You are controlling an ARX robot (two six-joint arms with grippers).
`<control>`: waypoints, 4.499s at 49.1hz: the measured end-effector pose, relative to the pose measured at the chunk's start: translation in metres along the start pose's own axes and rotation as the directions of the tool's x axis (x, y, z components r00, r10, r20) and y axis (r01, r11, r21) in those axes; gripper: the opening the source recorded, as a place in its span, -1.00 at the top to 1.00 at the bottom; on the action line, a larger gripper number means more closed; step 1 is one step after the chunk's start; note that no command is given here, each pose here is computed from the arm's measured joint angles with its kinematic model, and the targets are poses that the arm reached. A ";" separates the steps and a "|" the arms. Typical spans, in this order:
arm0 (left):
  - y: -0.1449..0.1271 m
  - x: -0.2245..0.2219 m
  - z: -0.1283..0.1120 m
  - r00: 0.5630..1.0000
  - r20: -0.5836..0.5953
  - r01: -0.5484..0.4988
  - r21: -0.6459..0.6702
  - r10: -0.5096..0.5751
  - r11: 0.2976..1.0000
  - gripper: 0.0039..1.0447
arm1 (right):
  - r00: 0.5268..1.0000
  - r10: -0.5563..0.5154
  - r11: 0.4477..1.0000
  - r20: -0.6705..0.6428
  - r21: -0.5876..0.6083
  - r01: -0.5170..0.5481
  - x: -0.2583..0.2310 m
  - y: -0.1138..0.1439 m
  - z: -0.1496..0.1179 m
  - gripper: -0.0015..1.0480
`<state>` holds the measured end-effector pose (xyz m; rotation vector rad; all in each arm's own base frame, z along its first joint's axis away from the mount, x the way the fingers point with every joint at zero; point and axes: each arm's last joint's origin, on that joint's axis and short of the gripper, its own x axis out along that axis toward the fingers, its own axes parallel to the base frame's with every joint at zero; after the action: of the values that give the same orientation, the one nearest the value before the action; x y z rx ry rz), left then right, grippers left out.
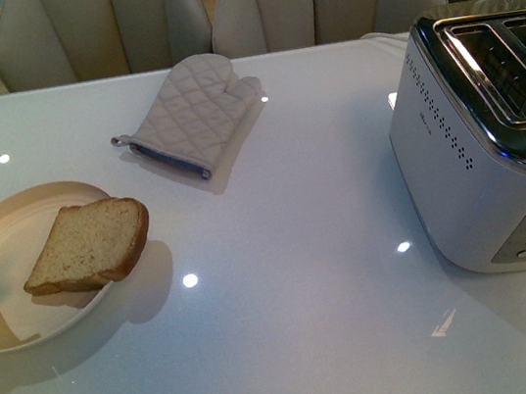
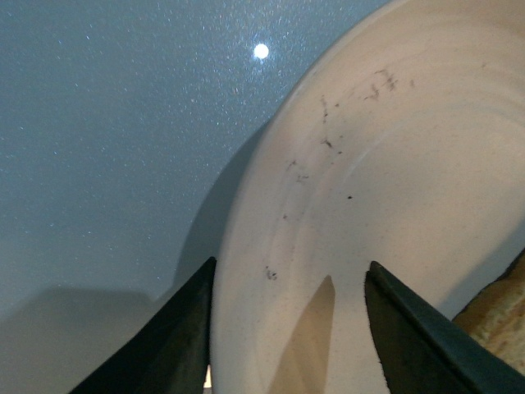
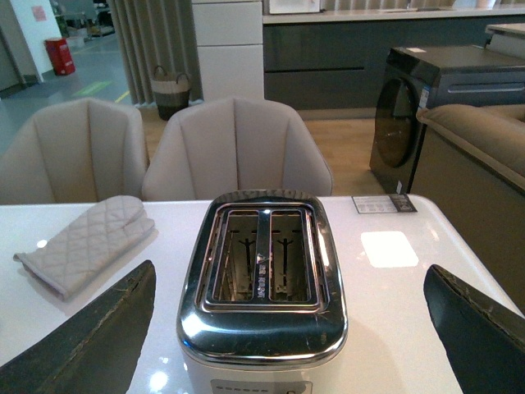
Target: Put bread into toaster
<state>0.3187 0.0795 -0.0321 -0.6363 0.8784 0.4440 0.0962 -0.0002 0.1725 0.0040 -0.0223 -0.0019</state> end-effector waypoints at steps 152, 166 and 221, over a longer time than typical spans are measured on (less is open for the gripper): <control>-0.025 -0.260 -0.052 0.577 0.560 0.112 0.667 -0.594 0.737 0.95 | 1.000 0.000 1.000 0.000 0.000 0.000 0.000 0.000 0.000 -0.83; -0.016 -0.270 -0.061 0.577 0.560 0.110 0.668 -0.594 0.736 0.95 | 1.000 0.000 1.000 0.000 0.000 0.000 0.000 0.000 0.000 -0.83; 0.008 -0.295 -0.083 0.575 0.562 0.109 0.669 -0.595 0.736 0.95 | 1.000 0.000 1.000 0.000 0.000 0.000 0.000 0.000 0.000 -0.83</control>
<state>0.0989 0.0001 0.1664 -0.0109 0.0074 0.0004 0.0962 -0.0002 0.1725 0.0040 -0.0219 -0.0022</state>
